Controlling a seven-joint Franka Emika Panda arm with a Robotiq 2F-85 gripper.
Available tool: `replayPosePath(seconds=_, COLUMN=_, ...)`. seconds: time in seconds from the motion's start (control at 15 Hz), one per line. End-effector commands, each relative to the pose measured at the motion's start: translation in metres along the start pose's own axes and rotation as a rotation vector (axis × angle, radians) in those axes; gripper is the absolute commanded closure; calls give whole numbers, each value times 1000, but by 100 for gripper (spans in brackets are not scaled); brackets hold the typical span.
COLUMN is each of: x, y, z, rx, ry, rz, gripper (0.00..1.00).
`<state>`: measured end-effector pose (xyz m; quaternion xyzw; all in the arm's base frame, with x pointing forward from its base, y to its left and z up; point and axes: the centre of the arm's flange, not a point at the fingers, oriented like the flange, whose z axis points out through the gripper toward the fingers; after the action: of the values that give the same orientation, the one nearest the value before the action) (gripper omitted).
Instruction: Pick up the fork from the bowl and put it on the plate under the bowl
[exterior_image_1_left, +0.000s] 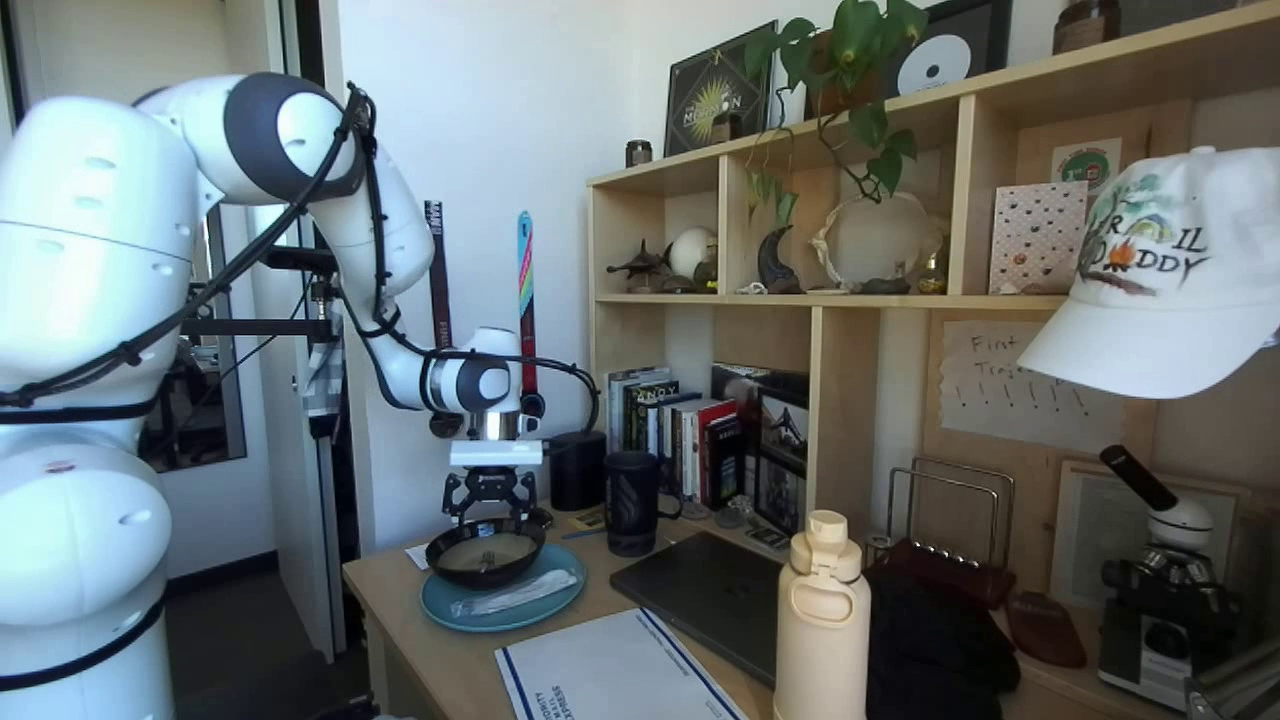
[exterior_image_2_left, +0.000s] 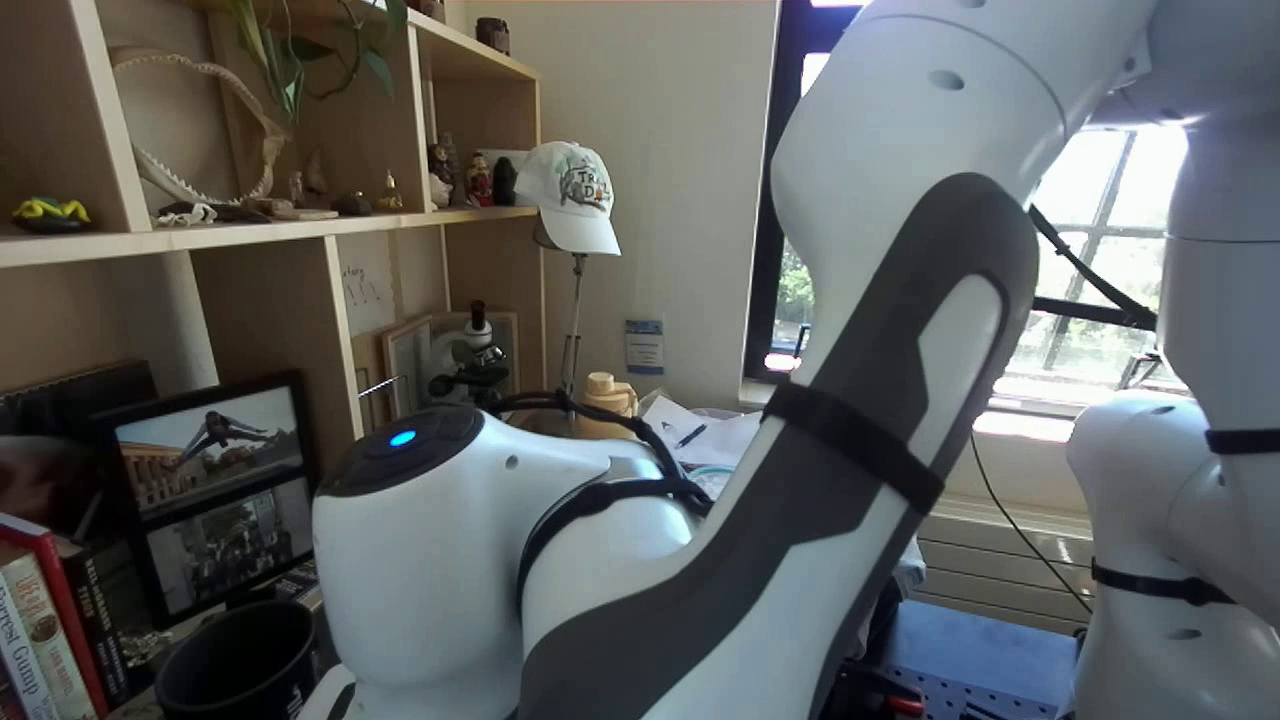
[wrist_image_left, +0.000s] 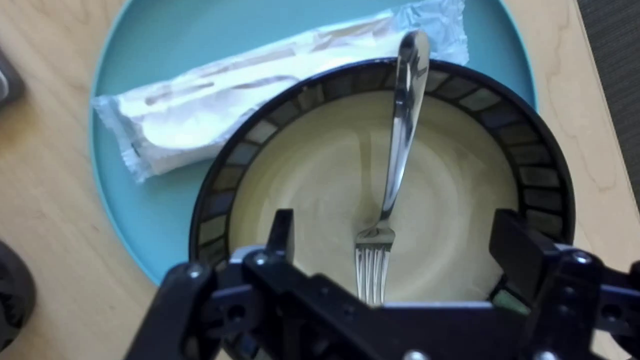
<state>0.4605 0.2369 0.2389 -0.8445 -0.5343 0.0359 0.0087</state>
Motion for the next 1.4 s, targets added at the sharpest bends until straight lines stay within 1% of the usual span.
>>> replayPosePath(seconds=0.0, x=9, y=6, z=10, rx=15, ry=-2, rz=-9, gripper=0)
replayPosePath(seconds=0.07, x=10, y=6, z=11, rx=27, ry=15, rz=-20, gripper=0)
replayPosePath(seconds=0.2, x=13, y=5, z=13, rx=42, ry=16, rz=-23, gripper=0)
replayPosePath(seconds=0.6, x=14, y=-5, z=19, rx=91, ry=-1, rz=-21, gripper=0)
replayPosePath(seconds=0.8, x=12, y=-9, z=22, rx=117, ry=-25, rz=-13, gripper=0)
replayPosePath(seconds=1.07, x=6, y=-10, z=23, rx=148, ry=-86, rz=-7, gripper=1)
replayPosePath(seconds=1.13, x=5, y=-10, z=24, rx=160, ry=-100, rz=-7, gripper=17)
replayPosePath(seconds=1.2, x=4, y=-10, z=25, rx=167, ry=-111, rz=-6, gripper=26)
replayPosePath(seconds=1.27, x=4, y=-10, z=26, rx=174, ry=-121, rz=-6, gripper=31)
replayPosePath(seconds=1.33, x=4, y=-10, z=27, rx=178, ry=-126, rz=-7, gripper=40)
